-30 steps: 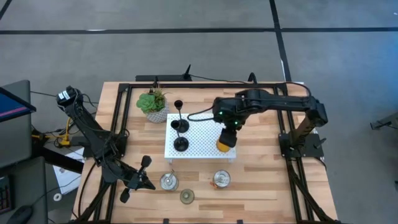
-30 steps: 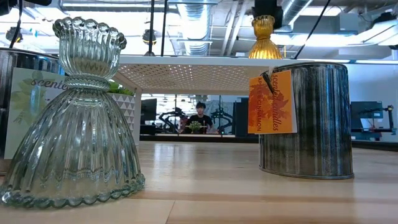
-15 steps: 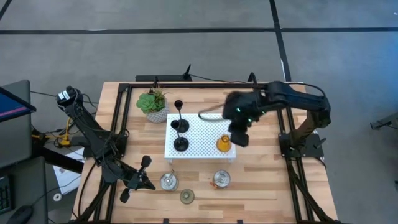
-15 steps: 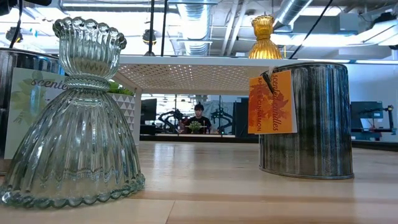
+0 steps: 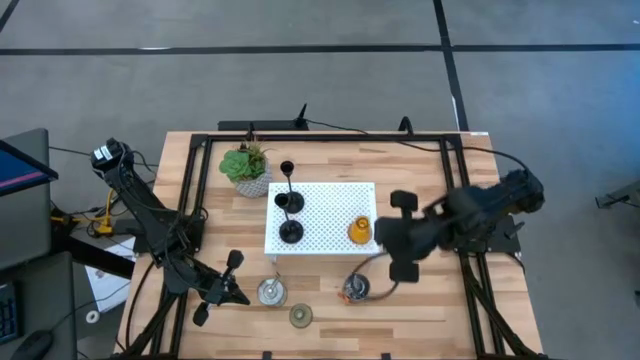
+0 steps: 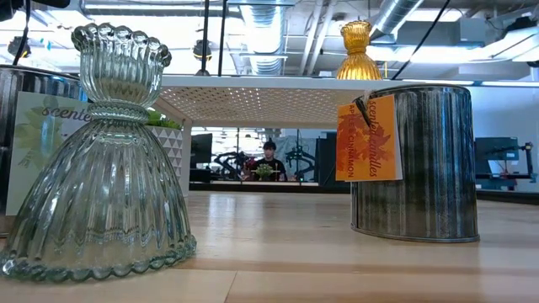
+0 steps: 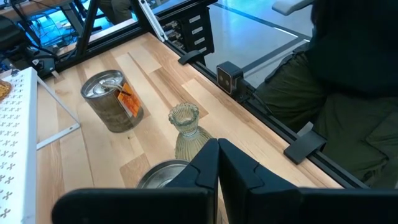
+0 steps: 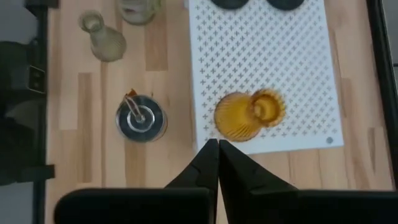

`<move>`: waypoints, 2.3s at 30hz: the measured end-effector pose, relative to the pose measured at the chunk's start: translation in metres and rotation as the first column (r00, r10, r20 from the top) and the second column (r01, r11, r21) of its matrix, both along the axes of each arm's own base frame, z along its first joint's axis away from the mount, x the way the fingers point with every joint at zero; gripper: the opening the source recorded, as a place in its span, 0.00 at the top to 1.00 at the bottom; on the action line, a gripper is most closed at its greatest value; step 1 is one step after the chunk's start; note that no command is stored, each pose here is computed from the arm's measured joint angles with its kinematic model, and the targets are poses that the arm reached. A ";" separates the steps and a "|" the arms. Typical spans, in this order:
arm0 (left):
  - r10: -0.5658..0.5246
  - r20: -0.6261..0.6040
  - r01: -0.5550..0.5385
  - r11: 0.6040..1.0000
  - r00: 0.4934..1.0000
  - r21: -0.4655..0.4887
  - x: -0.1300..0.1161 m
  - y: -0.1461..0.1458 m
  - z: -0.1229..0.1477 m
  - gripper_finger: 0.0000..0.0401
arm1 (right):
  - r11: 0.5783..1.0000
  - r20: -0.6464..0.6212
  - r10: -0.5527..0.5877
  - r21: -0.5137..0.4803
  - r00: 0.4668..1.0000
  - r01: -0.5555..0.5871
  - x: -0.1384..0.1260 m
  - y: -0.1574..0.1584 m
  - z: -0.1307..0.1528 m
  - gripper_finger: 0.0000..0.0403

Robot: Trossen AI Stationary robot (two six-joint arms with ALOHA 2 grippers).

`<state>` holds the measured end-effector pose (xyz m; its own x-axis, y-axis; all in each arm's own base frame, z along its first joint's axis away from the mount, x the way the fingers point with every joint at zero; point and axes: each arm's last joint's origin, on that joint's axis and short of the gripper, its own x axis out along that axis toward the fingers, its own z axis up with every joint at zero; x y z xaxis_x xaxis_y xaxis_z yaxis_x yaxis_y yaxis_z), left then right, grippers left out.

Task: Pick & Place candle stick holders
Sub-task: Put the yellow glass candle holder on the shelf

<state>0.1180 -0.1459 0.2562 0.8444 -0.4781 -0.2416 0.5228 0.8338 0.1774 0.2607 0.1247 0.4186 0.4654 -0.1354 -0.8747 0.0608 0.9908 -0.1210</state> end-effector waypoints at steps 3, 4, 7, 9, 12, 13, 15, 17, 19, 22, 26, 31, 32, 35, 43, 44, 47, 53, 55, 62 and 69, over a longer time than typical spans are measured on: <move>0.000 -0.001 0.000 1.000 1.000 0.001 0.000 0.000 0.000 0.98 | 1.000 -0.021 -0.017 -0.018 1.000 0.016 -0.001 0.014 -0.019 1.00; 0.000 -0.001 0.000 1.000 1.000 0.001 0.000 0.000 0.000 0.98 | 1.000 -0.034 -0.019 -0.020 0.999 0.019 -0.001 0.018 -0.025 1.00; 0.000 -0.001 0.000 1.000 1.000 0.001 0.000 0.000 0.000 0.98 | 0.999 -0.054 -0.026 -0.031 0.998 0.025 0.001 0.028 -0.047 1.00; 0.000 -0.001 0.000 1.000 1.000 0.001 0.000 0.000 0.000 0.98 | 0.998 -0.057 -0.044 -0.047 0.997 0.041 0.001 0.031 -0.061 1.00; 0.000 -0.001 0.000 1.000 1.000 0.001 0.000 0.000 0.000 0.98 | 0.996 -0.023 -0.082 -0.038 0.996 0.082 -0.007 0.029 -0.073 1.00; 0.000 -0.001 0.000 1.000 1.000 0.001 0.000 0.000 0.000 0.98 | 0.994 0.002 -0.104 -0.035 0.995 0.104 -0.010 0.026 -0.076 1.00; 0.000 -0.001 0.000 1.000 1.000 0.001 0.000 0.000 0.000 0.98 | 0.989 0.066 -0.142 -0.026 0.988 0.144 -0.017 0.020 -0.083 1.00; 0.000 -0.001 0.000 1.000 1.000 0.001 0.000 0.000 0.000 0.98 | 0.982 0.170 -0.181 -0.028 0.969 0.188 -0.022 0.014 -0.087 1.00; 0.000 -0.001 0.000 1.000 1.000 0.001 0.000 0.000 0.000 0.98 | 0.973 0.269 -0.215 -0.019 0.939 0.228 -0.028 0.008 -0.093 1.00; 0.000 -0.001 0.000 1.000 1.000 0.001 0.000 0.000 0.000 0.98 | 0.971 0.338 -0.230 0.023 0.913 0.236 -0.032 0.002 -0.110 1.00; 0.000 -0.001 0.000 1.000 1.000 0.001 0.000 0.000 0.000 0.98 | 0.969 0.368 -0.241 0.036 0.898 0.245 -0.031 -0.003 -0.140 1.00; 0.000 -0.001 0.000 1.000 1.000 0.002 0.000 0.000 0.000 0.98 | 0.954 0.419 -0.272 0.001 0.866 0.298 -0.031 -0.006 -0.160 1.00; 0.000 -0.001 0.000 1.000 1.000 0.002 0.000 0.000 0.000 0.98 | 0.952 0.434 -0.276 0.002 0.858 0.305 -0.031 -0.005 -0.159 1.00; -0.001 0.001 0.001 1.000 1.000 0.004 0.000 0.000 0.000 0.98 | 0.945 0.478 -0.280 -0.015 0.832 0.327 -0.030 -0.004 -0.157 1.00; -0.001 0.001 0.001 1.000 1.000 0.004 0.000 0.000 0.000 0.98 | 0.940 0.491 -0.287 -0.022 0.822 0.341 -0.026 -0.008 -0.156 1.00; 0.000 0.001 0.000 1.000 1.000 0.004 0.000 0.000 0.000 0.98 | 0.938 0.491 -0.290 -0.022 0.821 0.345 -0.025 -0.009 -0.156 1.00; -0.001 0.001 0.001 1.000 1.000 0.004 0.000 0.000 0.000 0.98 | 0.937 0.501 -0.293 -0.017 0.814 0.348 -0.022 -0.012 -0.155 1.00; -0.001 0.001 0.001 1.000 1.000 0.004 0.000 0.000 0.000 0.98 | 0.949 0.505 -0.268 -0.007 0.820 0.315 -0.012 -0.021 -0.151 1.00; -0.001 0.001 0.001 1.000 1.000 0.004 0.000 0.000 0.000 0.98 | 0.951 0.506 -0.261 -0.010 0.822 0.308 -0.009 -0.024 -0.151 1.00; -0.001 0.001 0.001 1.000 1.000 0.004 0.000 0.000 0.000 0.98 | 0.965 0.509 -0.234 0.016 0.828 0.262 0.002 -0.038 -0.147 1.00; 0.000 0.001 0.000 1.000 1.000 0.004 0.000 0.000 0.000 0.98 | 0.975 0.477 -0.197 0.004 0.857 0.222 0.024 -0.050 -0.161 1.00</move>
<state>0.1180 -0.1458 0.2560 0.8445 -0.4771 -0.2431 0.5228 0.8329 0.1814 0.2851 0.0749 0.2573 0.7759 -0.3135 -0.5474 0.3287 0.9416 -0.0734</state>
